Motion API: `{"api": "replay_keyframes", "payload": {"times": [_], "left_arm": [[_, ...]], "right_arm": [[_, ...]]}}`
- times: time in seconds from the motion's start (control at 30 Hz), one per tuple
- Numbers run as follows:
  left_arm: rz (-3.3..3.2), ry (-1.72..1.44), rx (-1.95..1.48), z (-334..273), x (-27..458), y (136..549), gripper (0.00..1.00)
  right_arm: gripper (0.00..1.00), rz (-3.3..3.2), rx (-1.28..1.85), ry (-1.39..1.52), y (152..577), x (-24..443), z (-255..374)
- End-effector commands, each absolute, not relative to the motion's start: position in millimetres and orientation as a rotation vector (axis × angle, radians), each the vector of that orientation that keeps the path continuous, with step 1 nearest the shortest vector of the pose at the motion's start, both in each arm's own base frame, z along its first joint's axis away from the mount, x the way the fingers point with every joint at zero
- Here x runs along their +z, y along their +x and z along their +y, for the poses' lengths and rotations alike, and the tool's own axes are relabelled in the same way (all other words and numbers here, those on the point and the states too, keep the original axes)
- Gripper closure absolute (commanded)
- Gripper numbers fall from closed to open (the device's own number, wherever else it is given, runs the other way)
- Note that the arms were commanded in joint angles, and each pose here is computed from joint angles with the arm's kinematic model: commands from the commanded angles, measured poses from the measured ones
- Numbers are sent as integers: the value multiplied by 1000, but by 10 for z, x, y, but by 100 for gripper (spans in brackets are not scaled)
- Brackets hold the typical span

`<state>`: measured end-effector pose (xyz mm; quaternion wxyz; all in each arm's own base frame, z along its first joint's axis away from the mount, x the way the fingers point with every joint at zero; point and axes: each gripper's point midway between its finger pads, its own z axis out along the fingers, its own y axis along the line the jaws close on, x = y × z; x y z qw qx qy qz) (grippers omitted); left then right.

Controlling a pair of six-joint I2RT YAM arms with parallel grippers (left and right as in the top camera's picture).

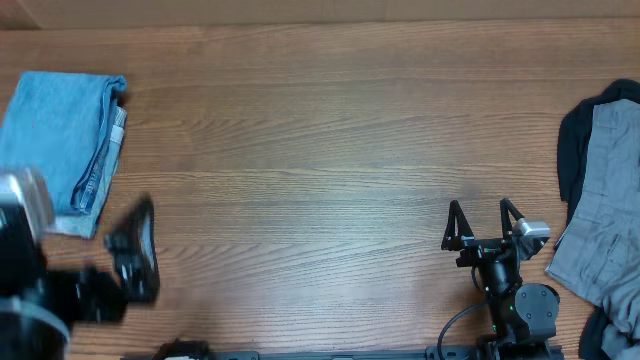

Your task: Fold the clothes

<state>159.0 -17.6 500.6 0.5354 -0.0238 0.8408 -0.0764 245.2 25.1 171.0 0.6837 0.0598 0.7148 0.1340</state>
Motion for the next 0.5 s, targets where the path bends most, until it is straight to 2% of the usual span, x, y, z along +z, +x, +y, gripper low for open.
{"api": "replay_keyframes", "payload": {"times": [0.0,0.13,0.27,0.47], "left_arm": [[1992,-82,-175,-160,4554,1368,0],[1993,-102,-193,-172,3954,1400,0],[1946,-88,-221,-182,3496,1692,0],[1798,13,-291,-290,3137,2126,0]], "right_arm": [[0,1596,289,151,2456,1693,214],[0,1596,288,151,2456,1693,214],[0,1596,289,151,2456,1693,214],[0,1596,289,151,2456,1693,214]]}}
